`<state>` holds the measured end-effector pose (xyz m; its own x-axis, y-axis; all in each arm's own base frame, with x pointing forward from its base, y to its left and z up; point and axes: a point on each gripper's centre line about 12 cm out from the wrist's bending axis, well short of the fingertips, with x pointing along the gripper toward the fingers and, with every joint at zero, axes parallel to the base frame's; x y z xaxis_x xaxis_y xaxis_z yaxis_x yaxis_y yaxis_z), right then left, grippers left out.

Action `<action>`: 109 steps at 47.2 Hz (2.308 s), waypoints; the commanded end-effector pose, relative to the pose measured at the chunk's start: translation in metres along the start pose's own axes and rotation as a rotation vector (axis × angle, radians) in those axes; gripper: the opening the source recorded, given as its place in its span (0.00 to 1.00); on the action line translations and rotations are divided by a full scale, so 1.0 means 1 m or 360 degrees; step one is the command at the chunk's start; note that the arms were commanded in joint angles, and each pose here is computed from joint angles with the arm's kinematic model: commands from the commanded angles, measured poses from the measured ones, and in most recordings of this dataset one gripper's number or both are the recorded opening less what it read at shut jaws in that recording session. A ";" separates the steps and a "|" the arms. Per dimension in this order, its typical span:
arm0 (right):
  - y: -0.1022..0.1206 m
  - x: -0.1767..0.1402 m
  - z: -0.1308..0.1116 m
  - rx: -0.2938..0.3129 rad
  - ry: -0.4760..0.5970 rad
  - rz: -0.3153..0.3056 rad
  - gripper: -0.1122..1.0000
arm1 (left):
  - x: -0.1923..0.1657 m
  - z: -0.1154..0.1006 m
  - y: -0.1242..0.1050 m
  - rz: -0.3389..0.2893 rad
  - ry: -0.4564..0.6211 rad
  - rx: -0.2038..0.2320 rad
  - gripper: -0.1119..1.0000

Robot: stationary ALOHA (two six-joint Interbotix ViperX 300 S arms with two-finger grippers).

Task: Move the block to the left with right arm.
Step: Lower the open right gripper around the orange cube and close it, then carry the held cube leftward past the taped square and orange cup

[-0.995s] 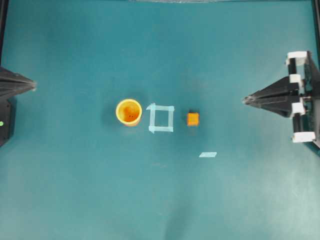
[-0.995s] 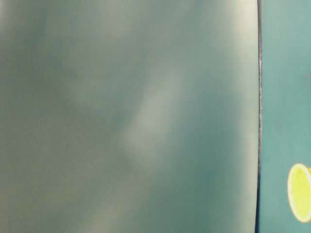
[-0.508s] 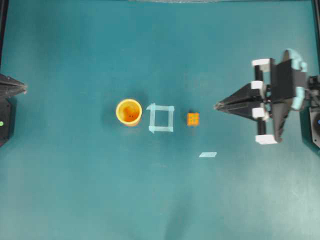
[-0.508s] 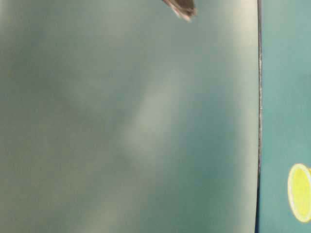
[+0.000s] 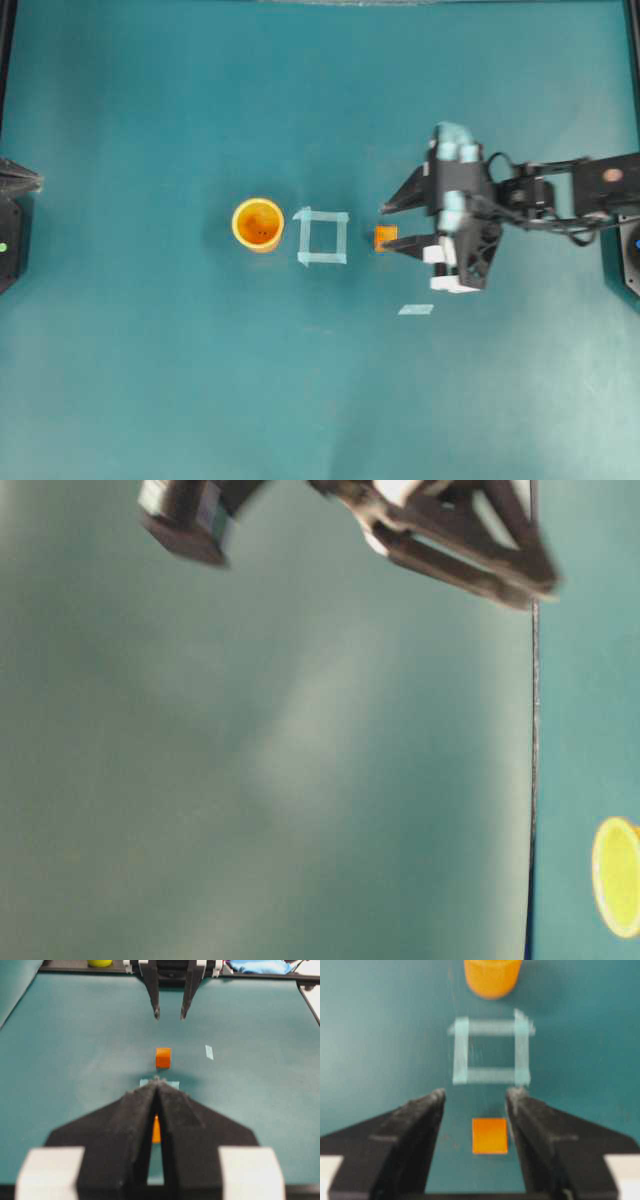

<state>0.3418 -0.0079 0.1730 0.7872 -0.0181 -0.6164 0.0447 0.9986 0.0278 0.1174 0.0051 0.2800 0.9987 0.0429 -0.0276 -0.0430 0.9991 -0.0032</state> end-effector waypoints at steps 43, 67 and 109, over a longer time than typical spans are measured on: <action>-0.009 0.048 -0.036 0.0028 0.0306 -0.0036 0.68 | -0.007 0.004 0.000 0.0007 -0.0005 0.0007 0.11; -0.007 0.029 0.036 0.0025 0.0219 -0.0032 0.46 | -0.007 0.004 0.000 0.0007 -0.0005 0.0004 0.11; -0.008 0.044 0.190 -0.0069 -0.0240 -0.0058 0.46 | -0.007 0.006 0.001 0.0009 -0.0020 0.0021 0.11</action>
<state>0.4827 -0.0238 0.2687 0.8292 -0.0518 -0.5566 0.0500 0.9986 -0.0186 0.1102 0.0050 0.2789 0.9984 0.0452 -0.0353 -0.0452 0.9990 0.0028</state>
